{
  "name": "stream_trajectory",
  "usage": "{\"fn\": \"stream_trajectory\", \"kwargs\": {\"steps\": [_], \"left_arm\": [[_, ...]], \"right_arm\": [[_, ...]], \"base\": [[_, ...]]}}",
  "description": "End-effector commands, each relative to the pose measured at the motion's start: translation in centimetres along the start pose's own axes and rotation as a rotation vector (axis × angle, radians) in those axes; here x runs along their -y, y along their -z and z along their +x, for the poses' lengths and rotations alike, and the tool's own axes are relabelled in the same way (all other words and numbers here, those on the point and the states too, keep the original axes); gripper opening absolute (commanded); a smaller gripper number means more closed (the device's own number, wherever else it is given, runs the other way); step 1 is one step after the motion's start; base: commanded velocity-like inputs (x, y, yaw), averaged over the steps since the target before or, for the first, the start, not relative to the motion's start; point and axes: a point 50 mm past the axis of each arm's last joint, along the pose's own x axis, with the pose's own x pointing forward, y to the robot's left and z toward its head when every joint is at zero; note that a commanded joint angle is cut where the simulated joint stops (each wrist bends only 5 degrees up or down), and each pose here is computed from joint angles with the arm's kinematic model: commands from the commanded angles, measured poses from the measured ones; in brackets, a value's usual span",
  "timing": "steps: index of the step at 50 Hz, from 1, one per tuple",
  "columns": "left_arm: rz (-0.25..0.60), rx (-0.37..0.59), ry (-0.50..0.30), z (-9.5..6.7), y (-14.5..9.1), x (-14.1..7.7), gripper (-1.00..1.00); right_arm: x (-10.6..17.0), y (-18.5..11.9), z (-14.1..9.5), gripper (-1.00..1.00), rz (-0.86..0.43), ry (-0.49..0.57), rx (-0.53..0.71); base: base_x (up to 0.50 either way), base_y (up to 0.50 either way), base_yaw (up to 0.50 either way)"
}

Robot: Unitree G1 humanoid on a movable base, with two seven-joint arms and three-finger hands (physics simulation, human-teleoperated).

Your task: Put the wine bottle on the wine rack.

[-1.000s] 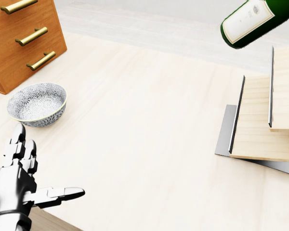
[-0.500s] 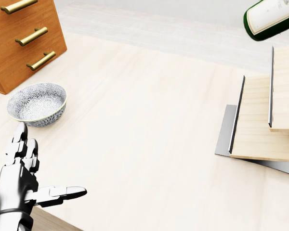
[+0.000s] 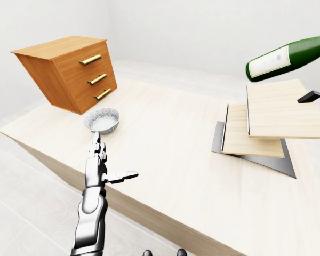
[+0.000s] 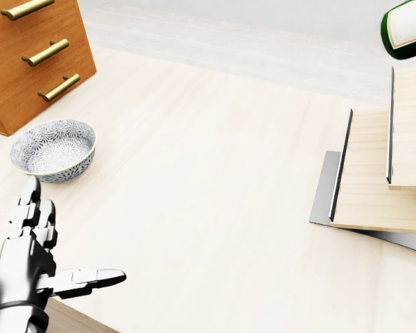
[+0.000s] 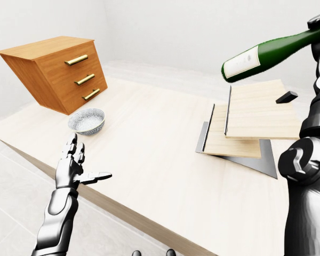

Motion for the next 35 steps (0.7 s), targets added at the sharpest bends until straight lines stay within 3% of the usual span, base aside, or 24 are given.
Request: {"fn": "stream_trajectory", "kwargs": {"steps": [1,35], "left_arm": [[0.000,0.000,0.003,0.1,0.0,0.1,1.00],[-0.001,-0.003,-0.004,-0.3,-0.2,0.0,1.00]], "right_arm": [[1.2,-1.0,-0.1,-1.00,0.055,0.031,0.026],[3.6,-0.1,-0.2,-1.00,0.003,0.084,-0.002]], "base": [[0.00,0.00,0.00],[0.00,0.00,0.00]]}}
